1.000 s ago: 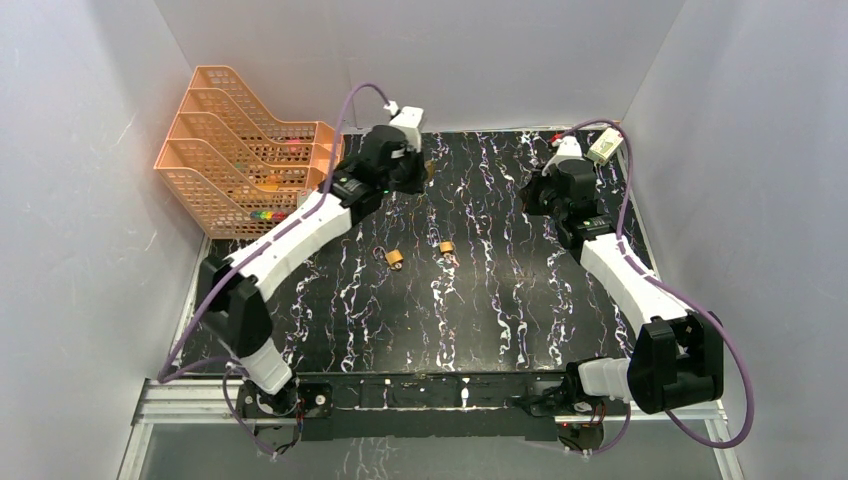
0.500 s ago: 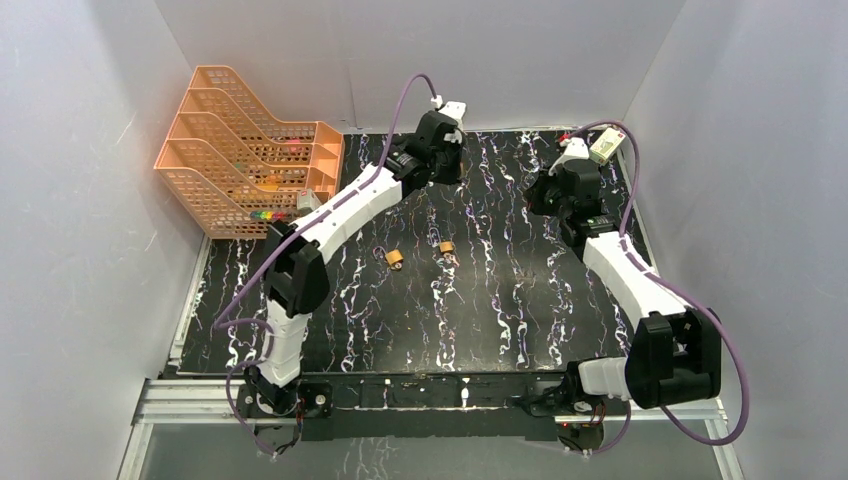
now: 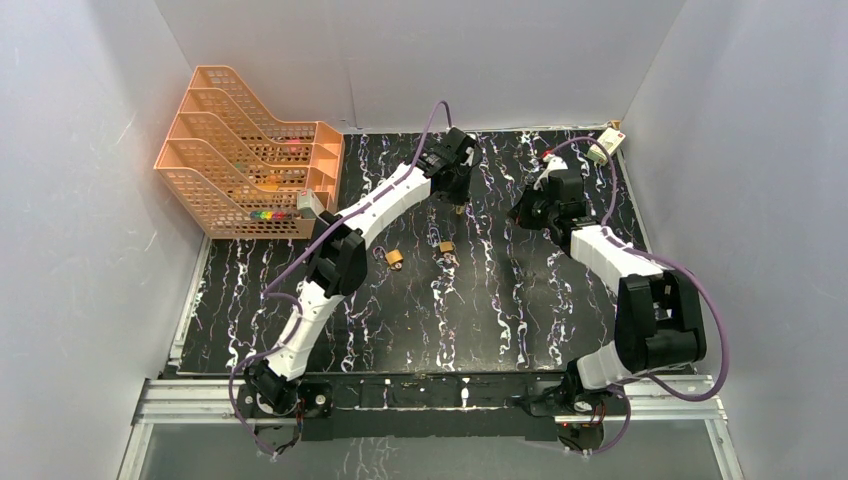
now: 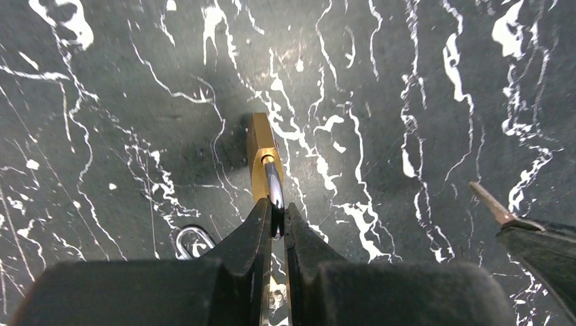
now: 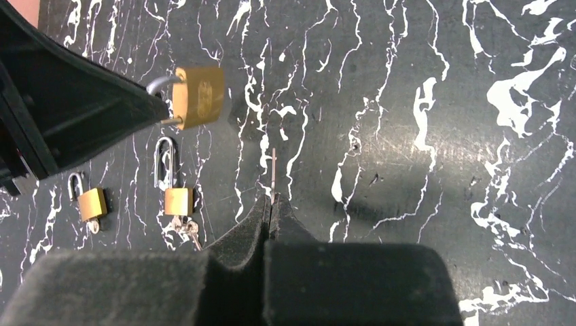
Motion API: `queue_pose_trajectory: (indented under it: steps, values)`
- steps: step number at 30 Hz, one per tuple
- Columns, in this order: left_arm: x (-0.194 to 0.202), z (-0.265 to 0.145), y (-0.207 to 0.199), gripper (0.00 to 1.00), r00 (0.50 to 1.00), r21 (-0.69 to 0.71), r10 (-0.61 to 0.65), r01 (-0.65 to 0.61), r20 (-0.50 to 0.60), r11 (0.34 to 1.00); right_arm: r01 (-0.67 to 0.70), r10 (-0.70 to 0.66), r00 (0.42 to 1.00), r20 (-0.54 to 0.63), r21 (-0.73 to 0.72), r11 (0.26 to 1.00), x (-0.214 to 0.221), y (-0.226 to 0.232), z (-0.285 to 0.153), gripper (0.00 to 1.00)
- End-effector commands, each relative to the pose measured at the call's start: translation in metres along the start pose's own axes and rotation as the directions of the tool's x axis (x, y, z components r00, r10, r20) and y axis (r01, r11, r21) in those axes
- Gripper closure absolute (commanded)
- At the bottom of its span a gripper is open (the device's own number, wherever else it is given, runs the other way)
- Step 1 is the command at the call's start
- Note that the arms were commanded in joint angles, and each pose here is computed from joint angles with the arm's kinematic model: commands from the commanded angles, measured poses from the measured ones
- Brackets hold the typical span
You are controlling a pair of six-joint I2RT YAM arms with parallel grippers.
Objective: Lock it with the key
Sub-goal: Place the key at the center of the board.
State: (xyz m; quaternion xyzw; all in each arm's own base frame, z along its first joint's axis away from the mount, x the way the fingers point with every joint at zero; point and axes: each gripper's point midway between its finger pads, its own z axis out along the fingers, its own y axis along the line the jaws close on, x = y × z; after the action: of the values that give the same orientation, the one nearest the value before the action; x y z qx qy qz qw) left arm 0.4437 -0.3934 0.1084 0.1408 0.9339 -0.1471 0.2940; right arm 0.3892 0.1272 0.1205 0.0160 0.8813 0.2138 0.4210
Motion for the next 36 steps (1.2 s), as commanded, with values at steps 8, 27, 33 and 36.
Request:
queue_pose_trajectory:
  steps: [8,27,33,36]
  values:
    - [0.011,-0.010,-0.025,1.00,0.994,0.114,-0.078,0.086,-0.072,0.990,-0.023,0.023,1.000,0.006,-0.111,0.994,-0.003,0.009,0.045,1.00]
    - [0.026,0.003,-0.036,1.00,0.991,0.098,-0.061,0.072,-0.115,0.993,-0.074,0.072,0.997,-0.014,-0.157,0.985,0.003,0.008,0.083,1.00]
    - [0.025,0.004,-0.036,1.00,0.993,0.091,-0.056,0.066,-0.107,0.994,-0.081,0.076,0.996,-0.037,-0.167,0.983,0.012,0.007,0.087,1.00]
    - [0.023,0.004,-0.036,1.00,0.993,0.089,-0.053,0.062,-0.101,0.994,-0.086,0.078,0.996,-0.049,-0.175,0.981,0.015,0.008,0.089,1.00]
